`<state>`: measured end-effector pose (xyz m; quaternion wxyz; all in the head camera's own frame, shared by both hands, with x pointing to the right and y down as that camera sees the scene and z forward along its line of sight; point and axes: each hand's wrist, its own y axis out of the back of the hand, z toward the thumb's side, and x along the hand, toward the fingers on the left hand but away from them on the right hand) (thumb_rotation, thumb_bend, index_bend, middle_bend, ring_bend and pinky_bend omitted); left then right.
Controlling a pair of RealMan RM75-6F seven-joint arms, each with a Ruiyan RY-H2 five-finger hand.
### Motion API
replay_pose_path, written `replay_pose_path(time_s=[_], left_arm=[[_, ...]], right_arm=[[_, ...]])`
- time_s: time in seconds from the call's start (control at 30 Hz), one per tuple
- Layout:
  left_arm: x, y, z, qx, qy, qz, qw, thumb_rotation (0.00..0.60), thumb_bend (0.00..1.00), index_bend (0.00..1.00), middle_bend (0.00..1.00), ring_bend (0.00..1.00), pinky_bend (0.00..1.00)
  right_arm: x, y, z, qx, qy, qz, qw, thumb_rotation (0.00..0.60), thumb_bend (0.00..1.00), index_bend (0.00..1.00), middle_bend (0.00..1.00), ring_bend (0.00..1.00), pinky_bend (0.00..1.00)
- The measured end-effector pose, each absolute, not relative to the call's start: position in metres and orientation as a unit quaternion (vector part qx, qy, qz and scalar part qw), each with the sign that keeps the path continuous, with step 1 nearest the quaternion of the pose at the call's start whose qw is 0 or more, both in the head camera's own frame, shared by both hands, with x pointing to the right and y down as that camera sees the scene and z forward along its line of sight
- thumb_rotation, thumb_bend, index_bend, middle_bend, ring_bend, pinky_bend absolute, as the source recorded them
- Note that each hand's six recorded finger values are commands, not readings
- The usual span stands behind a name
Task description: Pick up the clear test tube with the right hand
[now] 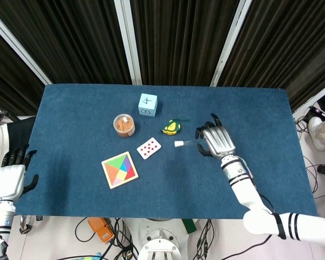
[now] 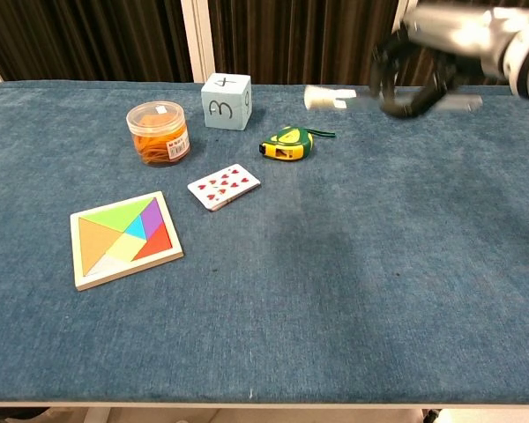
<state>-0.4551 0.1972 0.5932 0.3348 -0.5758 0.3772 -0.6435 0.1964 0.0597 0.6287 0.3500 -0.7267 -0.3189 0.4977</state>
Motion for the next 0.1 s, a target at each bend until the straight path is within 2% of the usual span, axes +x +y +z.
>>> replay_pose_path(time_s=[0.1], left_arm=[[-0.4552, 0.1969, 0.5938, -0.576, 0.376, -0.644, 0.335, 0.600, 0.37, 0.14, 0.00, 0.01, 0.04]], right_arm=[[0.1915, 0.0471, 0.6191, -0.730, -0.334, 0.486, 0.346, 0.600, 0.64, 0.66, 0.54, 0.31, 0.00]])
